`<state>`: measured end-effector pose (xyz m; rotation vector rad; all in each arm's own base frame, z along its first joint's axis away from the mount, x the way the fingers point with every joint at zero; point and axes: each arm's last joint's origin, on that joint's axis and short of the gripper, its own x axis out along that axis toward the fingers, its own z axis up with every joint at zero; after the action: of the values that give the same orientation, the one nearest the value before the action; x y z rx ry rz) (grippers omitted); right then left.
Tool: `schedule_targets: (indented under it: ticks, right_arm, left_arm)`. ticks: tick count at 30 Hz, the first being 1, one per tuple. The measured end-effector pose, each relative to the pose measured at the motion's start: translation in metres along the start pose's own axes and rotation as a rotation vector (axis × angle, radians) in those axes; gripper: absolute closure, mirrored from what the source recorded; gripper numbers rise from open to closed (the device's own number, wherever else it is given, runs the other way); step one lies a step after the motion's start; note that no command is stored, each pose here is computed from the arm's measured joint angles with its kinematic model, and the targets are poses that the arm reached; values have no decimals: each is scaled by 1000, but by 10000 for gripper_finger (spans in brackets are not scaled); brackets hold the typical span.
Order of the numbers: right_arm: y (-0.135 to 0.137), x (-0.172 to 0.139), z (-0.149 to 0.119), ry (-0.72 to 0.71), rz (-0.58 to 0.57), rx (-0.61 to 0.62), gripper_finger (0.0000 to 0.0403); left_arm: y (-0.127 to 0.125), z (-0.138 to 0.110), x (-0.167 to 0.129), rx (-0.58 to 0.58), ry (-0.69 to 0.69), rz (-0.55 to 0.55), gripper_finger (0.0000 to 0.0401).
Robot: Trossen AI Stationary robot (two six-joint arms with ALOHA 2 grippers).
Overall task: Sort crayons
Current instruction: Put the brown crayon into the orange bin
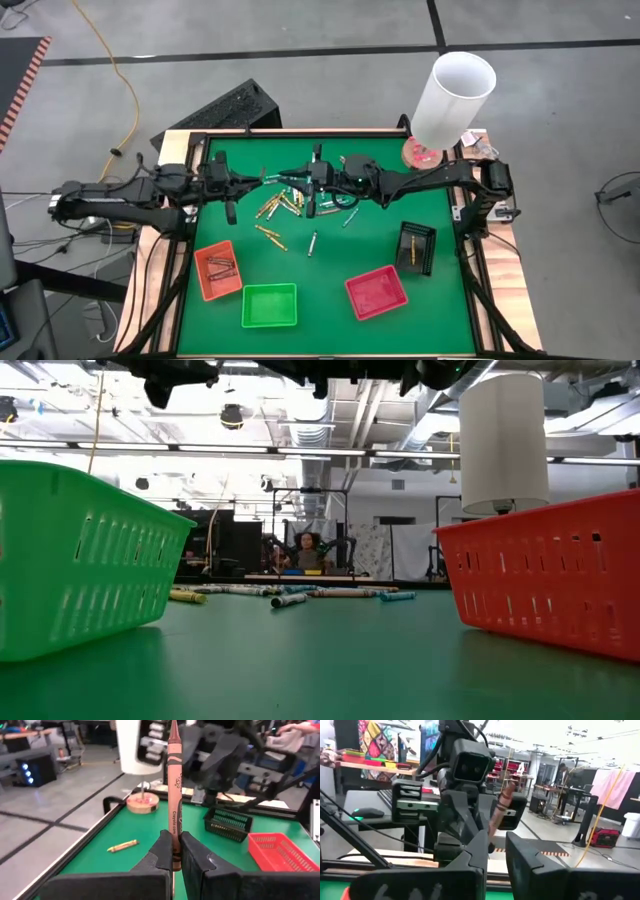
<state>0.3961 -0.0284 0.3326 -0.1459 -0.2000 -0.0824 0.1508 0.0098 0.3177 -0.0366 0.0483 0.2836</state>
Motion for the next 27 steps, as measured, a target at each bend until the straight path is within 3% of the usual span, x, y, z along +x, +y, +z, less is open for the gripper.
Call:
schedule_targets:
  ticks: [10, 17, 27]
  right_arm:
    - [7, 0, 1, -8, 66, 21, 336]
    - [14, 0, 1, 5, 81, 10, 336]
    - [11, 2, -13, 87, 35, 11, 336]
  left_arm:
    - [-15, 0, 10, 97, -41, -34, 401]
    - [-13, -26, 11, 63, -148, 7, 401]
    - [-14, -26, 7, 59, -202, -51, 401]
